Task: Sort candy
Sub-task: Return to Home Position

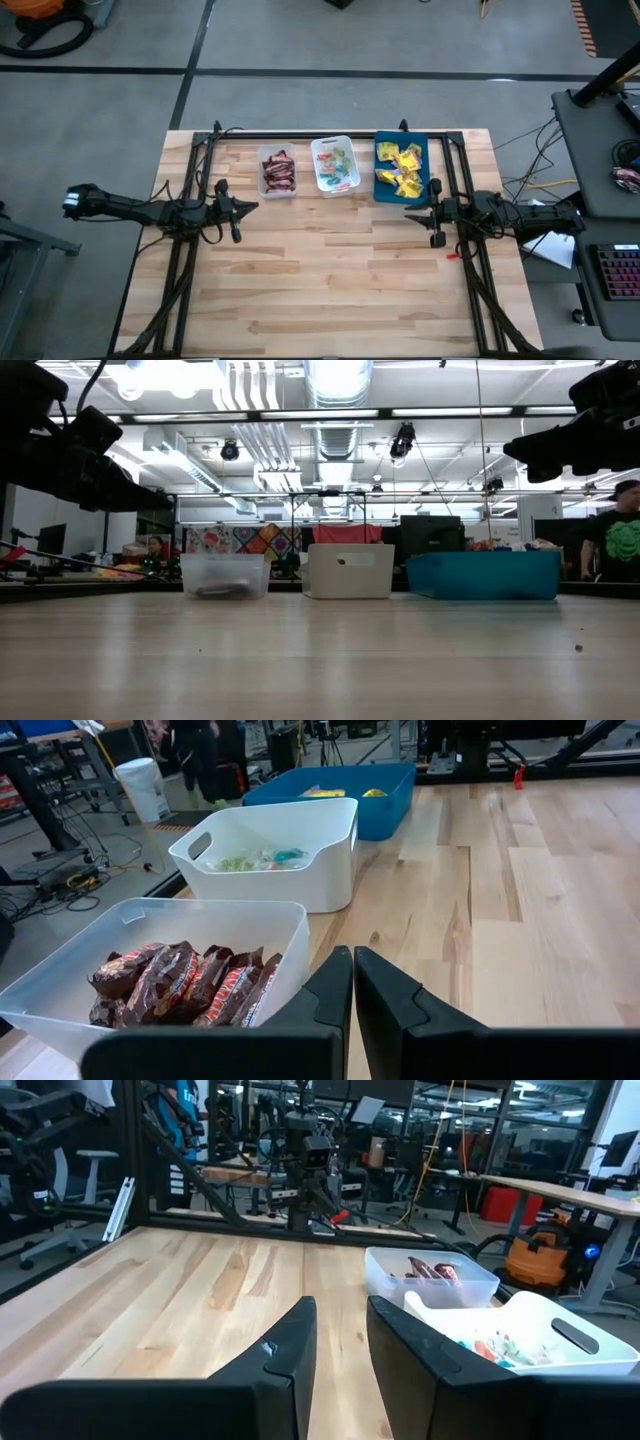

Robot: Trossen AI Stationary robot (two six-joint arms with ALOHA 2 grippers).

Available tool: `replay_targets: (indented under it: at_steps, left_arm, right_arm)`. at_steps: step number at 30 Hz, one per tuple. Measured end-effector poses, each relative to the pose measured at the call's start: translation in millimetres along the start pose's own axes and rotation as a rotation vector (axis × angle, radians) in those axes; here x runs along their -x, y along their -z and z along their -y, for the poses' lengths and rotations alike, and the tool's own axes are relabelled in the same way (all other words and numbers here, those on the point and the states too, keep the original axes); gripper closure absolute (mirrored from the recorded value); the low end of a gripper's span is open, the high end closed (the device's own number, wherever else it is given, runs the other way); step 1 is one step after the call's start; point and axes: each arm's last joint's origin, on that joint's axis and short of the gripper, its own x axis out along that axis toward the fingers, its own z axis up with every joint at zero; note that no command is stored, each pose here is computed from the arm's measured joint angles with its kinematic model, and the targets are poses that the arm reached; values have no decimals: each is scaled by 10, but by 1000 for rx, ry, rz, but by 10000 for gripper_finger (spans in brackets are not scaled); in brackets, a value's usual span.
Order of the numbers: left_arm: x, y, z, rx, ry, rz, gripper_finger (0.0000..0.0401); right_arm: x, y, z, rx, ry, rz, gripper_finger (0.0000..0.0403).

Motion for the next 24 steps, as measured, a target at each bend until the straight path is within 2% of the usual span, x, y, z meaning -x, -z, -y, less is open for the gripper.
replay_targets:
  at_steps: [12, 24]
  left_arm:
    - [0, 0, 0, 0, 0, 0, 401]
    - [0, 0, 0, 0, 0, 0, 401]
  right_arm:
    - [0, -2, 0, 0, 0, 2, 333]
    - [0, -1, 0, 0, 0, 1, 333]
